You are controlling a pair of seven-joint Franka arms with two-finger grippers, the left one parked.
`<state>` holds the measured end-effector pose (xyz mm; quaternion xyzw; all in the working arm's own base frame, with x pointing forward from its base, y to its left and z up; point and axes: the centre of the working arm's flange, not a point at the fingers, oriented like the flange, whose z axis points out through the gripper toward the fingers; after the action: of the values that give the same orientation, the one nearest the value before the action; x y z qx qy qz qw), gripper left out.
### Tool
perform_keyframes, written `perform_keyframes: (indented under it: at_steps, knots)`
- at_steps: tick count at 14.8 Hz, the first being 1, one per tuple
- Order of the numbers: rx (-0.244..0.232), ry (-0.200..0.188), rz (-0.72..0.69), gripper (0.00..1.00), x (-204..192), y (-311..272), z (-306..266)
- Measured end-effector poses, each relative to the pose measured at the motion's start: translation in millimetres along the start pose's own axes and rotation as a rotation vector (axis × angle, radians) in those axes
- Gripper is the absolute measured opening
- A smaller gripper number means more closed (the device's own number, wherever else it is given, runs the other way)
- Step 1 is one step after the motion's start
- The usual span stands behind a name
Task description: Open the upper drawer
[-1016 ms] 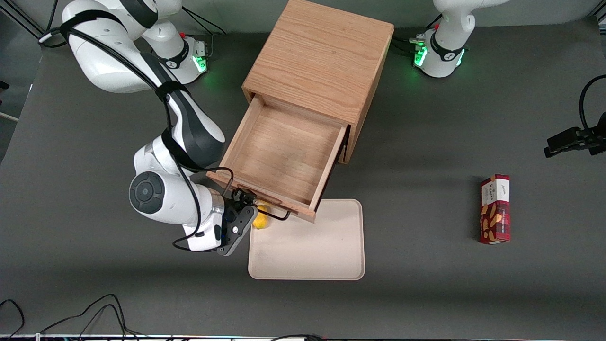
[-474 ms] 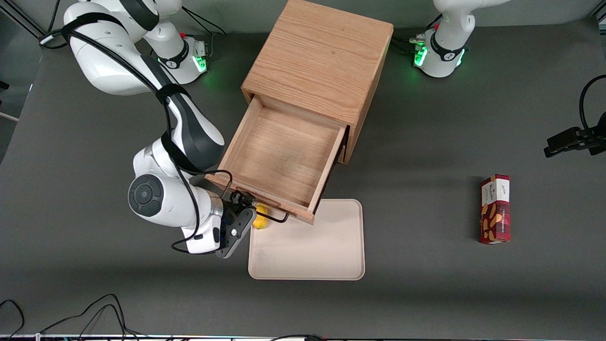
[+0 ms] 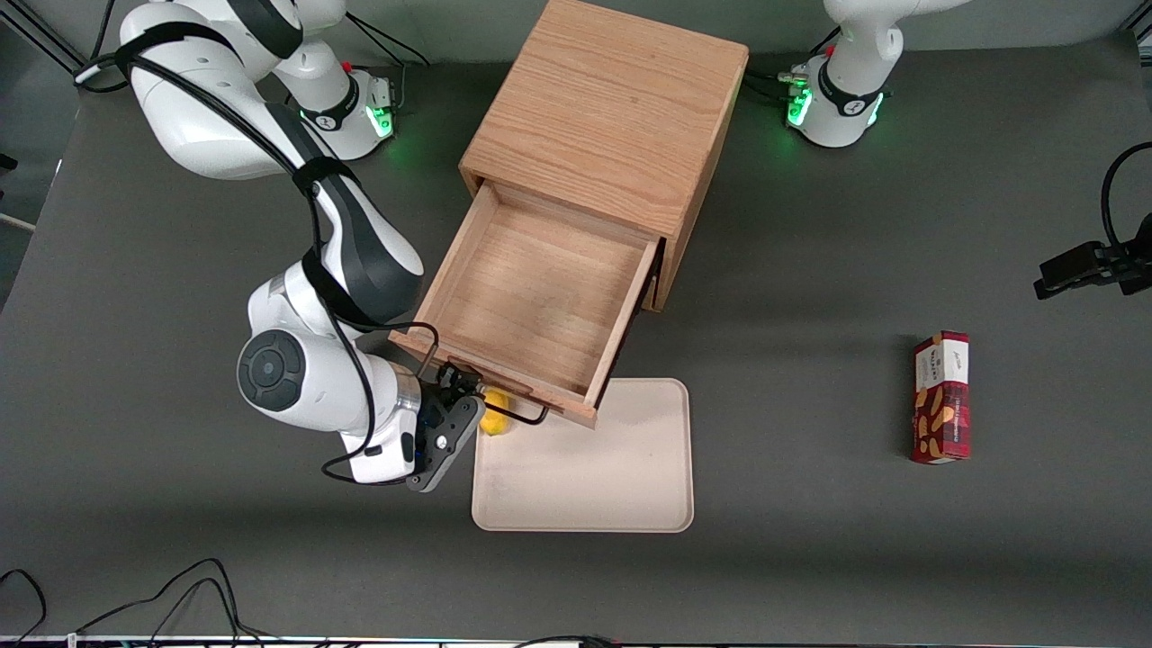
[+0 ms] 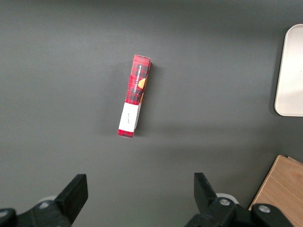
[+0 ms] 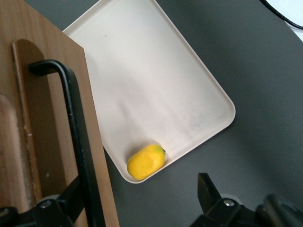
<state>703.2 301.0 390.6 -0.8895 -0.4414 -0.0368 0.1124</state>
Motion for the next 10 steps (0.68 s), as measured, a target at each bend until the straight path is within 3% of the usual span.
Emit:
perform_keyframes:
  at_steps: [6, 10]
  knots:
    - [-0.012, 0.012, -0.003, 1.0, 2.3, -1.7, -35.9]
    - [-0.04, 0.014, 0.006, 1.0, -3.6, -17.6, -97.6]
